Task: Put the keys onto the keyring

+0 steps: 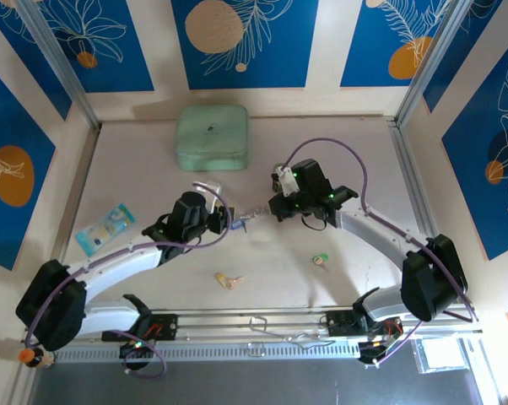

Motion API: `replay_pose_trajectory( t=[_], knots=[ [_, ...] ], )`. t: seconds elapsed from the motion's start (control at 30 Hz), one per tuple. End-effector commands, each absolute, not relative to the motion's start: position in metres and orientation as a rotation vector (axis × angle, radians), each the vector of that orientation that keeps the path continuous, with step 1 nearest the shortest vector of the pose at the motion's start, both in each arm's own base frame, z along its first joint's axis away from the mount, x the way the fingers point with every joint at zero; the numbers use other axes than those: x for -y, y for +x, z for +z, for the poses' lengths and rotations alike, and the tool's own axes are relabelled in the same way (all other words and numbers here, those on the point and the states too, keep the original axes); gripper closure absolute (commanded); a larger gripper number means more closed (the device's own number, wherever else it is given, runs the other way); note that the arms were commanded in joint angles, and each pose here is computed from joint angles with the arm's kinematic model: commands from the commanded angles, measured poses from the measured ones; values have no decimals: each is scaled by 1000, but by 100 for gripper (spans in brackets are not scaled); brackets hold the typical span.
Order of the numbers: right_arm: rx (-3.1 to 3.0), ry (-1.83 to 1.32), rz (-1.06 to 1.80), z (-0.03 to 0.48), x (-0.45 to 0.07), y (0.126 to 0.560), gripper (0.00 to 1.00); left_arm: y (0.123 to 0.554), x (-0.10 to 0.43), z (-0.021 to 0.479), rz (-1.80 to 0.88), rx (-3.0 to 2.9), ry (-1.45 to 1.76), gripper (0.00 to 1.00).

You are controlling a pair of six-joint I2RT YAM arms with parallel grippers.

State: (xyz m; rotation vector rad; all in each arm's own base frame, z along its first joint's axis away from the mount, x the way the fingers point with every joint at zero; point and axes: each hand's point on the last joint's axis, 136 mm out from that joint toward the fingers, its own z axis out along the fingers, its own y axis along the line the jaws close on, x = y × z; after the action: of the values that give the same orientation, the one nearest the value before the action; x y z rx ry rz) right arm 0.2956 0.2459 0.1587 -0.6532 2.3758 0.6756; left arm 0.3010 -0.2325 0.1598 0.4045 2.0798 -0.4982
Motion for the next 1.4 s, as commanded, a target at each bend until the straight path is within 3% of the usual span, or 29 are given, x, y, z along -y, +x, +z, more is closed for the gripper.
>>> replay_pose_trajectory(
  t=[0.0,0.73,1.0,1.17,1.37],
  knots=[
    [-2233,-843,654,191,-253,294,100,301,239,194,-487,-2002,491,51],
    [-1817,-1099,932,264,-257,266,100,299,285,258,-694,-1788,928,52],
    [-1774,-1195,984,256,-261,242,100,266,312,257,-959,-1551,1023,61],
    [-1730,-1253,979,254,-262,234,100,256,315,244,-987,-1546,1102,72],
    [-1728,-1293,948,250,-262,229,100,243,322,236,-1022,-1508,1207,76]
  ],
)
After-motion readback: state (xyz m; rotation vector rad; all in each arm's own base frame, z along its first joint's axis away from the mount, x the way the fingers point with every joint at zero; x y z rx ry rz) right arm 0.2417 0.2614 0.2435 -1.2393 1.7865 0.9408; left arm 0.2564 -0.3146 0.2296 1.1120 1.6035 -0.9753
